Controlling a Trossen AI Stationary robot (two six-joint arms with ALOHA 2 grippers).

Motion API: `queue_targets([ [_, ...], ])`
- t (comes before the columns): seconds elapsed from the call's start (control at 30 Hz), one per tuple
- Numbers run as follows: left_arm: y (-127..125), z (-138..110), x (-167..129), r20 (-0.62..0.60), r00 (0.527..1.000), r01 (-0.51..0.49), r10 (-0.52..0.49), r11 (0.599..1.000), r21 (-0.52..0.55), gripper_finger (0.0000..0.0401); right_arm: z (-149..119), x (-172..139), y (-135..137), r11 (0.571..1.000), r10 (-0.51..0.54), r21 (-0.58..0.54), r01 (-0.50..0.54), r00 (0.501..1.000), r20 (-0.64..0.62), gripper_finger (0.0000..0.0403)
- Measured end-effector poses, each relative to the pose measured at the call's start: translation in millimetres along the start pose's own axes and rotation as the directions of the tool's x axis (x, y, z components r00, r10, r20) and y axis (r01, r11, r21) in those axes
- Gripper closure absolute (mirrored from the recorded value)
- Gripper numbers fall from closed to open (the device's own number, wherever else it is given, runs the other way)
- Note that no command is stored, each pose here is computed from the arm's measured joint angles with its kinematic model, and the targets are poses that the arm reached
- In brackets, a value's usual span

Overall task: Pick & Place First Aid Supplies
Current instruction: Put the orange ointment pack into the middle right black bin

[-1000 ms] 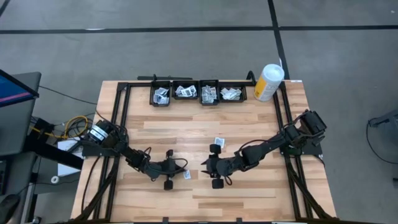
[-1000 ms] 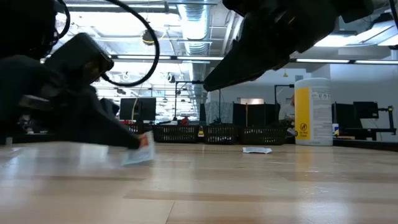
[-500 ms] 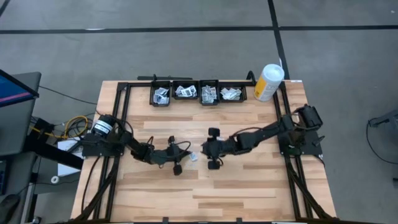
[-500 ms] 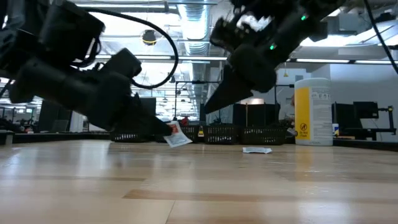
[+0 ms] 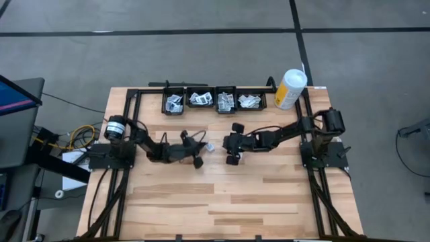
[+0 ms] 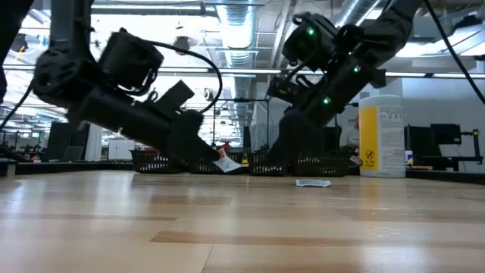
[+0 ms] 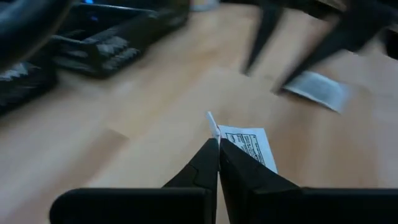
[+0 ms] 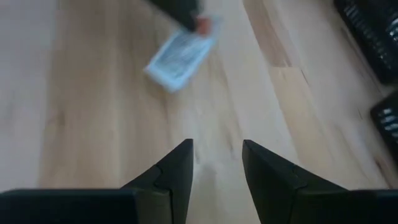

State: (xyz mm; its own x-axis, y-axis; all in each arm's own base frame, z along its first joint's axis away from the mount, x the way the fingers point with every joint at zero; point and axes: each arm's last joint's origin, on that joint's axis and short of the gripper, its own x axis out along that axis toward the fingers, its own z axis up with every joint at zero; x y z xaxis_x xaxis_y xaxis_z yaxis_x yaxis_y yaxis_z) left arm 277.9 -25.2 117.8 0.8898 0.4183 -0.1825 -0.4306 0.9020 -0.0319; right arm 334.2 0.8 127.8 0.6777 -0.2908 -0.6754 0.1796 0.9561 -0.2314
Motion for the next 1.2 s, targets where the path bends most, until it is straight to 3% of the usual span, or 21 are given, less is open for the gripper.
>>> queue_targets([
  [0.13, 20, 11, 14, 0.058, 0.995, -0.075, 0.078, 0.996, -0.053, 0.0389, -3, 3, -10, 0.999, -0.022, -0.030, 0.021, 0.999, -0.030, 0.0269],
  [0.23, 30, 24, 28, 0.103, 0.993, -0.060, 0.066, 0.996, -0.067, 0.0389, -5, 5, -16, 0.997, -0.034, -0.069, 0.031, 0.998, -0.046, 0.0267],
  [0.4, 42, 52, 52, 0.189, 0.982, -0.018, 0.010, 0.999, 0.038, 0.0389, -6, 7, -25, 0.988, -0.052, -0.148, 0.042, 0.997, -0.061, 0.0266],
  [0.53, 56, 71, 66, 0.246, 0.967, -0.118, 0.072, 0.977, 0.176, 0.0389, -9, 8, -31, 0.977, -0.063, -0.208, 0.044, 0.994, -0.085, 0.0265],
  [0.7, 88, 90, 80, 0.299, 0.939, -0.224, 0.167, 0.960, 0.168, 0.0390, -11, 10, -41, 0.966, -0.083, -0.252, 0.055, 0.992, -0.099, 0.0265],
  [0.97, 135, 112, 97, 0.308, 0.946, -0.154, 0.097, 0.974, 0.166, 0.0390, -15, 14, -64, 0.961, -0.126, -0.260, 0.090, 0.984, -0.125, 0.0270],
  [1.2, 153, 119, 105, 0.259, 0.964, -0.116, 0.066, 0.976, 0.184, 0.0389, -18, 16, -80, 0.965, -0.154, -0.235, 0.117, 0.977, -0.146, 0.0270],
])
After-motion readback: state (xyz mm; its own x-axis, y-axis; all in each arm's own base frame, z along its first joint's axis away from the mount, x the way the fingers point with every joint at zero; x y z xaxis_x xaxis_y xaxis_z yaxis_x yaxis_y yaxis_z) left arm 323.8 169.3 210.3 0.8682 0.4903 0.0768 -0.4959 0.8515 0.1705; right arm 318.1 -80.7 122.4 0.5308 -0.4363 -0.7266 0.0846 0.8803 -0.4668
